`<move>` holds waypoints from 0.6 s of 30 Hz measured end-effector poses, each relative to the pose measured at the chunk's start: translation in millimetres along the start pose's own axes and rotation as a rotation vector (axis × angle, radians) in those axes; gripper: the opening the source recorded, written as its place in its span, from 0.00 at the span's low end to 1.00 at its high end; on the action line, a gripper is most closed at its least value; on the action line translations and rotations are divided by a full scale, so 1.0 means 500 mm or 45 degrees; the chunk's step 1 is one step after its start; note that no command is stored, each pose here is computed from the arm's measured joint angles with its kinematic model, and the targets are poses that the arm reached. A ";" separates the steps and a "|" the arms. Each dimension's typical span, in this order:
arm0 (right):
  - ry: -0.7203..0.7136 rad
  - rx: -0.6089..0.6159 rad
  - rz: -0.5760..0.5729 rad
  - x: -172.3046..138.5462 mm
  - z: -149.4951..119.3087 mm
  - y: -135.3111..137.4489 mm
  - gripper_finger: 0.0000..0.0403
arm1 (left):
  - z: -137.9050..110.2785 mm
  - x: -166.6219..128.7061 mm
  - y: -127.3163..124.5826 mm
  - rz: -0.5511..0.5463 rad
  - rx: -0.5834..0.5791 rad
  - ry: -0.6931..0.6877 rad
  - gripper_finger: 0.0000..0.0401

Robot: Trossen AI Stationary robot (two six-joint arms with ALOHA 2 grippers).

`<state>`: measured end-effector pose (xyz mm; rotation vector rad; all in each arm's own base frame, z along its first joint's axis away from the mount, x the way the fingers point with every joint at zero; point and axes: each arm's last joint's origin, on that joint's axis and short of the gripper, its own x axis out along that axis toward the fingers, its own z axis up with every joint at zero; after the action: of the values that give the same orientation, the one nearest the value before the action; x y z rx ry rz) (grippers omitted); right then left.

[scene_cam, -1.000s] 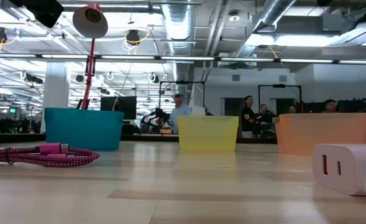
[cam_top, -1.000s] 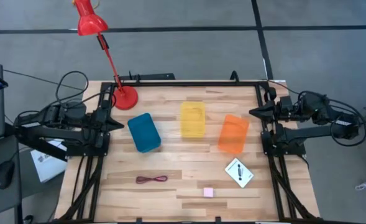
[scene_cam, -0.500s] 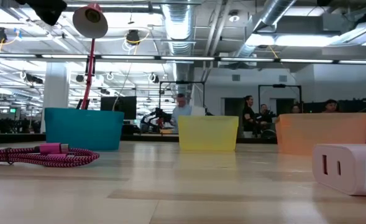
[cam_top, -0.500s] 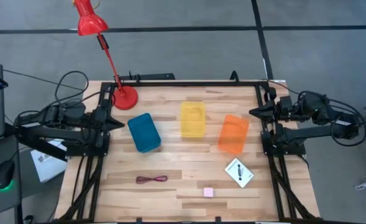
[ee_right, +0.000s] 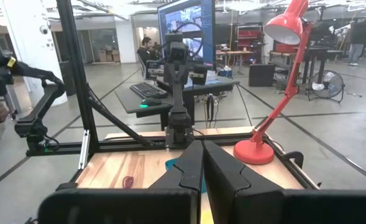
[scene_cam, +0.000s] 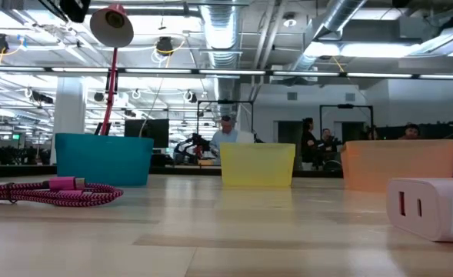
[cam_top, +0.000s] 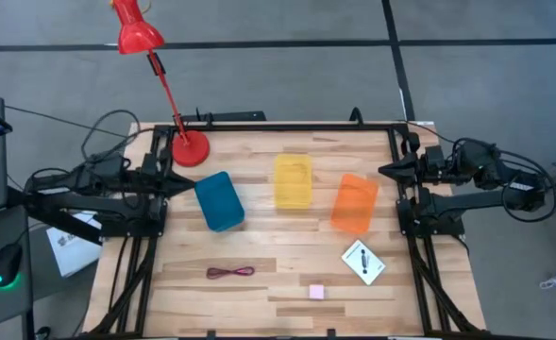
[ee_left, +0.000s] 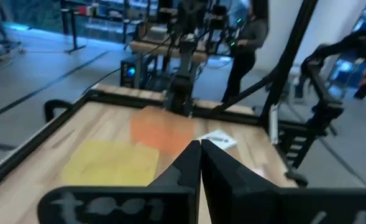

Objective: Pick and place items into bin
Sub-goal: Put the pink charger cable into the blue bin

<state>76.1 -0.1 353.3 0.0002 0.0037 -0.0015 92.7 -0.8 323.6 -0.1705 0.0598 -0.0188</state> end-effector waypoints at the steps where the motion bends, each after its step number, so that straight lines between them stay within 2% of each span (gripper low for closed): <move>1: 0.001 0.005 0.000 0.000 0.000 0.000 0.02 | -0.005 0.007 0.000 -0.025 -0.007 -0.025 0.00; 7: 0.001 0.160 0.003 0.002 -0.003 0.000 0.02 | -0.055 0.048 0.001 -0.178 -0.046 -0.099 0.00; 11: -0.038 0.164 0.005 0.002 0.003 0.000 0.02 | -0.088 0.067 0.000 -0.216 -0.045 -0.110 0.00; 13: -0.051 0.158 0.004 0.002 0.005 0.000 0.02 | -0.093 0.073 0.001 -0.174 -0.049 -0.098 0.00; 18: -0.102 0.157 0.001 0.003 0.013 0.000 0.02 | -0.100 0.083 0.012 0.038 -0.058 -0.089 0.00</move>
<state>77.8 -0.3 359.6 0.1237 -0.0763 -0.0009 131.0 -4.3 271.2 -0.2152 -0.0069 0.0184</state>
